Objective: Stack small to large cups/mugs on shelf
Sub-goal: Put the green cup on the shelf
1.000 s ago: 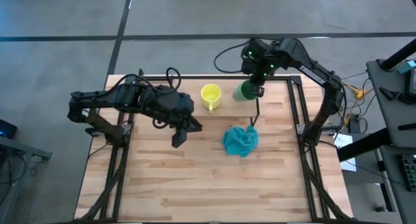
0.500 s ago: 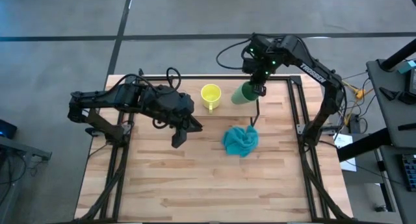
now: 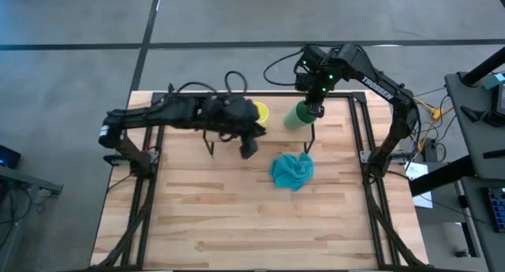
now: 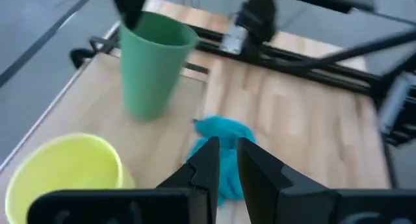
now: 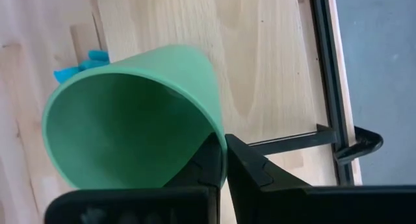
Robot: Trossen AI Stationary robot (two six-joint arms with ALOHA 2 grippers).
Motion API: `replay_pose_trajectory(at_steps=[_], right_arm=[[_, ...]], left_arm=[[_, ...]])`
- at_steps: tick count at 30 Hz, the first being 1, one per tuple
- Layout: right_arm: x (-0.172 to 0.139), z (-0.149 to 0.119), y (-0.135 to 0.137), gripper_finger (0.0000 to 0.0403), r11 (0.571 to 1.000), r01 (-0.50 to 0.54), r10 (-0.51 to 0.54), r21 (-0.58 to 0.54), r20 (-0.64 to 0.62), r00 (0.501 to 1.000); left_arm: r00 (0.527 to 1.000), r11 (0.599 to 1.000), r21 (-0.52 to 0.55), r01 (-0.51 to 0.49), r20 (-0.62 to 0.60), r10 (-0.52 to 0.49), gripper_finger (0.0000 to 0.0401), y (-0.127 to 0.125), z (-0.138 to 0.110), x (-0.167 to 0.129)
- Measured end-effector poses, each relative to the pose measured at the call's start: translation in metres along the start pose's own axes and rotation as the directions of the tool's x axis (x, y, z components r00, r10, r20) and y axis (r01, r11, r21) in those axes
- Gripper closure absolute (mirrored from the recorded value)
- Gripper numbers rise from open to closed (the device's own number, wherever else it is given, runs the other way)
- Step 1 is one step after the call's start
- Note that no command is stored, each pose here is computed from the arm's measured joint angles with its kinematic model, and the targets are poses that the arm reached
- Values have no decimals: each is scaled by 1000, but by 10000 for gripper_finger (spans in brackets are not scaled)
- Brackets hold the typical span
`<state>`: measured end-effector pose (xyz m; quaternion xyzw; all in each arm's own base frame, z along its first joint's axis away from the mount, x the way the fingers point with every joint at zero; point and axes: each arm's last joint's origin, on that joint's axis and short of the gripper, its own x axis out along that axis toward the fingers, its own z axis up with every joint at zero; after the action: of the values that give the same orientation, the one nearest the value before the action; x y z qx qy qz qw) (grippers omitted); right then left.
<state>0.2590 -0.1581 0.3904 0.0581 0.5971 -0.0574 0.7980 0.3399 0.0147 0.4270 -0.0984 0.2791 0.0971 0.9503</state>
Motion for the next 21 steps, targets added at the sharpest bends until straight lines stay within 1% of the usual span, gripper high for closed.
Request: replay_pose_trajectory(at_steps=[4,6,8,13,21], right_arm=[[-1,0,0,394,1000,1,-1,-15,3,1000],[-2,0,0,394,1000,1,-1,-17,3,1000],[-2,0,0,394,1000,0,0,-17,3,1000],[-2,0,0,394,1000,0,0,-17,2,1000],[-2,0,0,394,1000,1,-1,-16,2,1000]], left_arm=[[998,999,-30,-31,59,33,361,14,8,27],[995,999,-35,-18,100,21,361,21,13,36],[994,999,-37,17,110,-13,361,26,15,47],[997,998,-39,53,50,-51,361,35,8,71],[1000,998,-56,18,-11,-19,361,49,-2,102]])
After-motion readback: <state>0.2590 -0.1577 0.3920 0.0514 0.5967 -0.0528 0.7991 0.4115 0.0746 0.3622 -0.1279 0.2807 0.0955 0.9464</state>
